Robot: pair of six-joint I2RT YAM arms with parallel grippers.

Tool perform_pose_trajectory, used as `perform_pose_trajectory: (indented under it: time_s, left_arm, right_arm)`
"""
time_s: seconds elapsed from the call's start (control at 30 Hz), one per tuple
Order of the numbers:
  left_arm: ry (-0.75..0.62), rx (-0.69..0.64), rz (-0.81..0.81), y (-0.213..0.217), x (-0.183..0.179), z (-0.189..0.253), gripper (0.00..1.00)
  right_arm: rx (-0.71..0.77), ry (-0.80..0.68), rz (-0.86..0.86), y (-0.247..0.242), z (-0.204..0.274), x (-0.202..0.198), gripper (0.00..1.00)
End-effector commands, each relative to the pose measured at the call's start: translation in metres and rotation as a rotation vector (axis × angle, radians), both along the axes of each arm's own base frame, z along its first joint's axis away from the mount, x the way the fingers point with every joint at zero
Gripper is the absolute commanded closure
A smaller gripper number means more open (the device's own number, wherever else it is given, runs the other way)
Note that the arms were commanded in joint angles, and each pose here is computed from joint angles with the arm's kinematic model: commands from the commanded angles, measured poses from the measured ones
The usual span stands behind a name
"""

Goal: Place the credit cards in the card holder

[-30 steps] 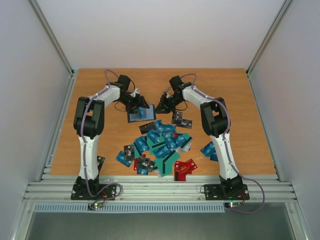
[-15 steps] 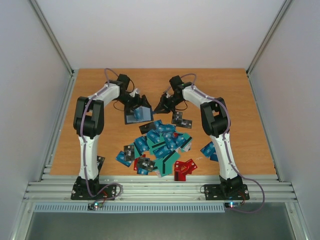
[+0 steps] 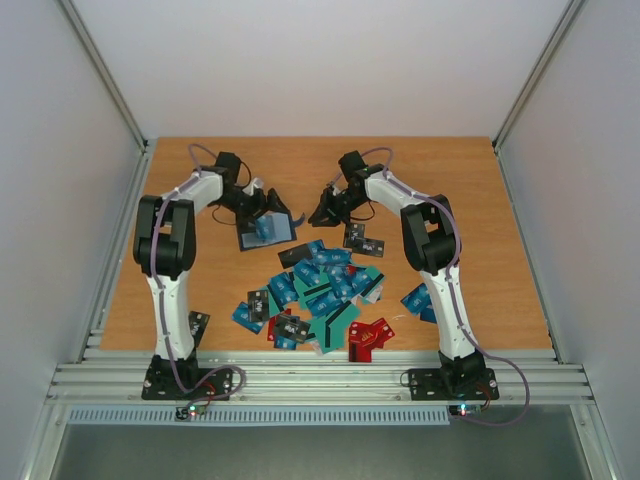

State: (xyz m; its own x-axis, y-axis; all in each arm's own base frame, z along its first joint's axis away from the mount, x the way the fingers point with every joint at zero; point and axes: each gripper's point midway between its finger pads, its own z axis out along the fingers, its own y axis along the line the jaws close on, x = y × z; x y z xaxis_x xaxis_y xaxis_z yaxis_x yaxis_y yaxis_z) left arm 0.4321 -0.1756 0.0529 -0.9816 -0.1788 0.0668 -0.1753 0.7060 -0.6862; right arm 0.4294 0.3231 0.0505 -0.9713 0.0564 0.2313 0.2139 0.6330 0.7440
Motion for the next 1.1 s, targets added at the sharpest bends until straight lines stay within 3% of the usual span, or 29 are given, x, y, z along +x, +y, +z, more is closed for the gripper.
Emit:
perform_pose_trajectory:
  time_s: [0.0, 0.1, 0.17, 0.33, 0.67, 0.9, 1.07]
  left_arm:
    - [-0.024, 0.062, -0.032, 0.011, -0.004, 0.017, 0.01]
    - [-0.056, -0.069, -0.017, 0.007, -0.002, 0.029, 0.01]
    - [-0.028, -0.089, 0.048, 0.018, 0.0, 0.026, 0.01]
    - [0.002, 0.053, 0.046, 0.045, -0.012, 0.028, 0.01]
    - [-0.011, 0.095, 0.024, 0.057, -0.024, 0.039, 0.01]
    - [-0.029, 0.186, 0.012, 0.069, -0.029, 0.04, 0.14]
    - [-0.052, 0.183, 0.015, 0.069, -0.026, 0.037, 0.24]
  right_arm:
    - [0.024, -0.032, -0.008, 0.005, 0.024, 0.002, 0.85]
    - [0.021, -0.034, -0.013, 0.005, 0.024, 0.002, 0.86]
    - [0.019, -0.033, -0.015, 0.005, 0.023, 0.001, 0.86]
    - [0.004, -0.031, -0.016, 0.003, 0.022, -0.004, 0.86]
    - [0.006, -0.047, 0.014, 0.013, 0.026, -0.01, 0.87]
    - [-0.037, -0.145, 0.115, 0.038, 0.036, -0.017, 0.87]
    - [-0.045, -0.218, 0.18, 0.059, 0.04, -0.02, 0.87]
